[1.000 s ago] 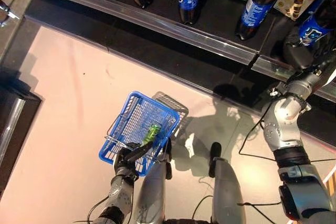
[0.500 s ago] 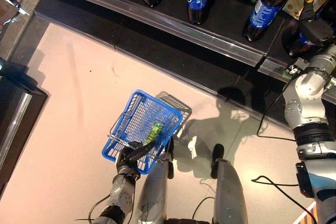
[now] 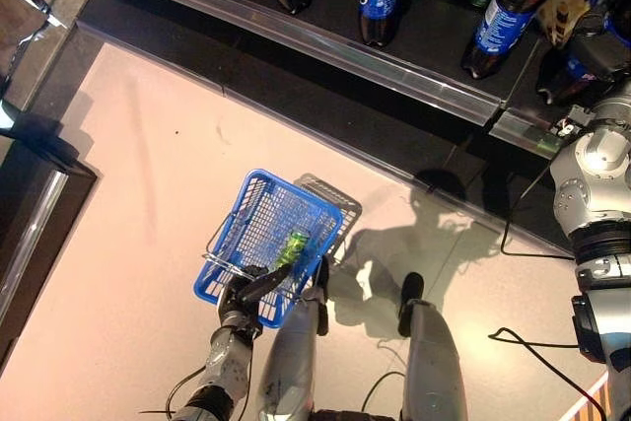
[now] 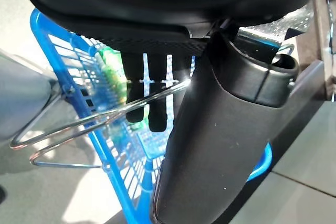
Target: Pick up the drink and place into the basket.
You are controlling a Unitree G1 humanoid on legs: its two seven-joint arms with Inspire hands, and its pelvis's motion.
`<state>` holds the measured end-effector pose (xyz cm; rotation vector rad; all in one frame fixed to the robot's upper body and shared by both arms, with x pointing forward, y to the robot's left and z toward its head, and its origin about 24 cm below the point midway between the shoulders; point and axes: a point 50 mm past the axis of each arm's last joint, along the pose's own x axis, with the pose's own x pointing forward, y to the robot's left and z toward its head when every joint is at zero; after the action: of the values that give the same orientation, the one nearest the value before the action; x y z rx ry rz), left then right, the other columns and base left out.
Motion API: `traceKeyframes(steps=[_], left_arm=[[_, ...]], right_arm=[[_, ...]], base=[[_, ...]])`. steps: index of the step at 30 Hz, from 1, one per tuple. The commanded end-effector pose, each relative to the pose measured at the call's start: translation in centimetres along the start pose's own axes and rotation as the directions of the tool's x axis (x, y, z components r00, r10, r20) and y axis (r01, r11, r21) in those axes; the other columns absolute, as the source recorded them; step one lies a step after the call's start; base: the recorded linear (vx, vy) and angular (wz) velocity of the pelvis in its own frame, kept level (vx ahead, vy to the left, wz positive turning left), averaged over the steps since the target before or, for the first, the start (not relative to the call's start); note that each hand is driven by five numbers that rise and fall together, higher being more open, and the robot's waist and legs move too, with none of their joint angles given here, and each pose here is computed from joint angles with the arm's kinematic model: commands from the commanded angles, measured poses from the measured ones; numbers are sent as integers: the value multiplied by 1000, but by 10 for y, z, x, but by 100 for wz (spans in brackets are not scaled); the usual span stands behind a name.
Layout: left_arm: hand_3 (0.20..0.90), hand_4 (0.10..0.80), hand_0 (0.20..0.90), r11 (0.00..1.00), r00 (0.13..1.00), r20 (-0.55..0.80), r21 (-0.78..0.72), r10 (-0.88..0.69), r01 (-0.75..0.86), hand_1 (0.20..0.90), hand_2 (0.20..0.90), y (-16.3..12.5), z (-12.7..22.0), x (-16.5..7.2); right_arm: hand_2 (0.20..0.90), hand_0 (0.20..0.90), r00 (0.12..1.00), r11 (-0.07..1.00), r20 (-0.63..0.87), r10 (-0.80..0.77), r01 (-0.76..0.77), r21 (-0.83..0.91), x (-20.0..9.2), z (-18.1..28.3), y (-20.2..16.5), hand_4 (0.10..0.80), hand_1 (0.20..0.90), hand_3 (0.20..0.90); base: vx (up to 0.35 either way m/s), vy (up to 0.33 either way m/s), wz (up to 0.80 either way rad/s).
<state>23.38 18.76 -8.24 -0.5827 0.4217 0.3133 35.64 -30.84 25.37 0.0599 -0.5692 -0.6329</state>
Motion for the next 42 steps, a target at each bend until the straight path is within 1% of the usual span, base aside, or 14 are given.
traceKeyframes(steps=[1, 8, 15, 18, 22, 25, 30, 33, 35, 36, 38, 42], left_arm=[[200, 100, 300, 988, 998, 7, 141, 62, -62, 300, 300, 53, 2, -25], [200, 100, 300, 988, 997, 17, 132, 74, -76, 300, 300, 57, 4, -27], [200, 100, 300, 994, 993, 83, 55, 89, -94, 300, 300, 60, 14, -27], [200, 100, 300, 994, 987, 124, 30, 98, -102, 300, 300, 60, 23, -26], [200, 100, 300, 992, 983, 142, 27, 115, -120, 300, 300, 64, 26, -28], [200, 100, 300, 990, 980, 149, 17, 134, -138, 300, 300, 69, 25, -32], [200, 100, 300, 992, 976, 173, -12, 129, -129, 300, 300, 70, 26, -36], [200, 100, 300, 995, 974, 201, -10, 103, -103, 300, 300, 64, 32, -36], [200, 100, 300, 996, 973, 218, 29, 79, -87, 300, 300, 59, 37, -36], [200, 100, 300, 997, 970, 240, 64, 34, -50, 300, 300, 50, 45, -34], [200, 100, 300, 996, 967, 254, 88, -17, -6, 300, 300, 36, 52, -34], [200, 100, 300, 988, 952, 269, 95, -146, 125, 300, 300, 9, 67, -40]], right_arm=[[300, 300, 953, 996, 297, 53, -72, 55, 23, 80, 6, 100, 300, 200], [300, 300, 951, 996, 307, 42, -64, 61, 20, 79, 3, 100, 300, 200], [300, 300, 921, 995, 384, 65, -89, 45, 5, 85, 10, 100, 300, 200], [300, 300, 897, 993, 435, 85, -113, 39, -9, 89, 14, 100, 300, 200], [300, 300, 879, 991, 467, 97, -131, 42, -24, 91, 15, 100, 300, 200], [300, 300, 879, 985, 459, 130, -167, 41, -40, 85, 16, 100, 300, 200], [300, 300, 892, 975, 413, 184, -220, 41, -63, 68, 10, 100, 300, 200], [300, 300, 897, 960, 370, 241, -277, 46, -85, 54, 10, 100, 300, 200], [300, 300, 897, 950, 348, 272, -309, 55, -92, 49, 11, 100, 300, 200], [300, 300, 894, 939, 331, 303, -340, 58, -102, 45, 13, 100, 300, 200], [300, 300, 888, 920, 303, 347, -385, 75, -116, 41, 14, 100, 300, 200], [300, 300, 860, 864, 203, 468, -494, 101, -145, 23, 13, 100, 300, 200]], base=[[0, 0, 0], [0, 0, 0], [-5, 12, 4], [1, 3, 1], [19, -7, 0], [68, -1, -3], [68, 16, -3], [97, 18, 1], [56, 16, 4], [47, 17, 2], [60, 23, 0], [52, 28, -3]])
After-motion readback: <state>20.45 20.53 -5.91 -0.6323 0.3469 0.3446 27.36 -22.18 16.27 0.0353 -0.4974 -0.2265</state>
